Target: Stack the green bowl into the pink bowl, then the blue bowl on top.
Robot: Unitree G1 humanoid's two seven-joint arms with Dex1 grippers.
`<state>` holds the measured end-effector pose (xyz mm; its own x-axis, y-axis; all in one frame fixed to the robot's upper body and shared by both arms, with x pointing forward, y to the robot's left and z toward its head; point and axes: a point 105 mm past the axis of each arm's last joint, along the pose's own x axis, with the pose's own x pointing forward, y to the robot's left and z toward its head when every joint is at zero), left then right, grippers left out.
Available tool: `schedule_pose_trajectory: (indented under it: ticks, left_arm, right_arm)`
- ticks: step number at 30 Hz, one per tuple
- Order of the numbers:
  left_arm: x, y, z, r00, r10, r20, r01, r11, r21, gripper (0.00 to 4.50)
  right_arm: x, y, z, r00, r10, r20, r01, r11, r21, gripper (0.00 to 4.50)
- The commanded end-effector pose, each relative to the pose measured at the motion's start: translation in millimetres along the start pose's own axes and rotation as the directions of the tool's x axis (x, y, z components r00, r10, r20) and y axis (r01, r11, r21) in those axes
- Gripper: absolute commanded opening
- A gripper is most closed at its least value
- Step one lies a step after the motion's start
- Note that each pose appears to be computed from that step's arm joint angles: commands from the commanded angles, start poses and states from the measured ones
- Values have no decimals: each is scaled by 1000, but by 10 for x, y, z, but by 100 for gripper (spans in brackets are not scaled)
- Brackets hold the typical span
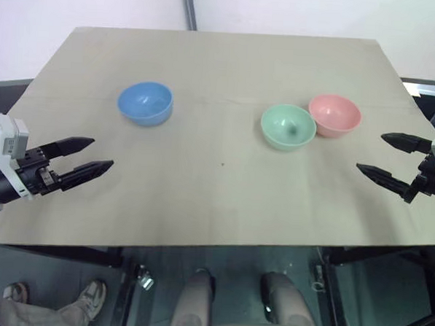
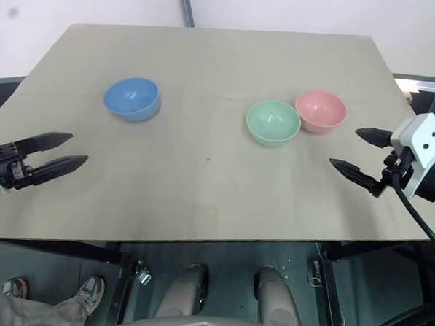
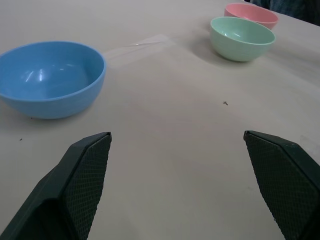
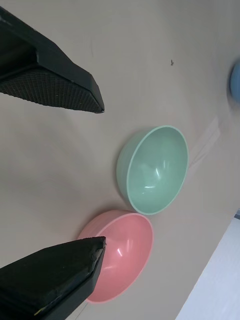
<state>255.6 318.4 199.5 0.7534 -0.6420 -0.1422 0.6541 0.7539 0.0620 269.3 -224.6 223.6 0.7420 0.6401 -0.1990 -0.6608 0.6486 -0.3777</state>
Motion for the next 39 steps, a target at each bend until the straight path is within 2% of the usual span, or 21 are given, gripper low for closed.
schedule_pose_trajectory:
  ticks: [1, 4, 14, 21, 24, 28, 33, 34, 35, 39]
  left_arm:
    - [2, -39, 155, 1000, -19, 18, 18, 998, 52, 450]
    - [94, -120, 249, 995, -77, 60, 72, 995, 68, 450]
    - [233, -279, 330, 985, -156, 69, 148, 984, 99, 450]
    - [441, -600, 433, 929, -360, 82, 349, 929, 123, 450]
    - [537, -748, 441, 892, -446, 69, 430, 886, 172, 450]
    - [608, -826, 416, 882, -466, 68, 447, 875, 186, 450]
    - [597, -882, 398, 884, -462, 71, 443, 877, 186, 450]
    - [592, -889, 400, 886, -458, 74, 439, 879, 186, 450]
    - [584, -901, 399, 887, -455, 74, 436, 880, 187, 450]
    - [552, -930, 393, 894, -440, 80, 421, 888, 184, 450]
  right_arm:
    - [8, -5, 107, 1000, -3, 20, 4, 999, -47, 429]
    - [52, 19, 100, 1000, 1, 23, 1, 999, -54, 429]
    - [232, -10, 101, 999, 21, 30, -18, 996, -84, 429]
    - [581, -326, -155, 997, -12, -76, -2, 983, -181, 429]
    - [860, -485, -251, 994, -7, -107, -15, 978, -209, 429]
    - [1166, -511, -343, 985, 66, -159, -109, 953, -282, 429]
    - [1357, -569, -494, 967, 90, -240, -172, 921, -350, 429]
    - [1379, -595, -506, 966, 82, -244, -166, 922, -350, 375]
    - [1389, -598, -522, 962, 92, -256, -182, 917, -354, 355]
    - [1402, -636, -519, 961, 85, -265, -192, 892, -410, 166]
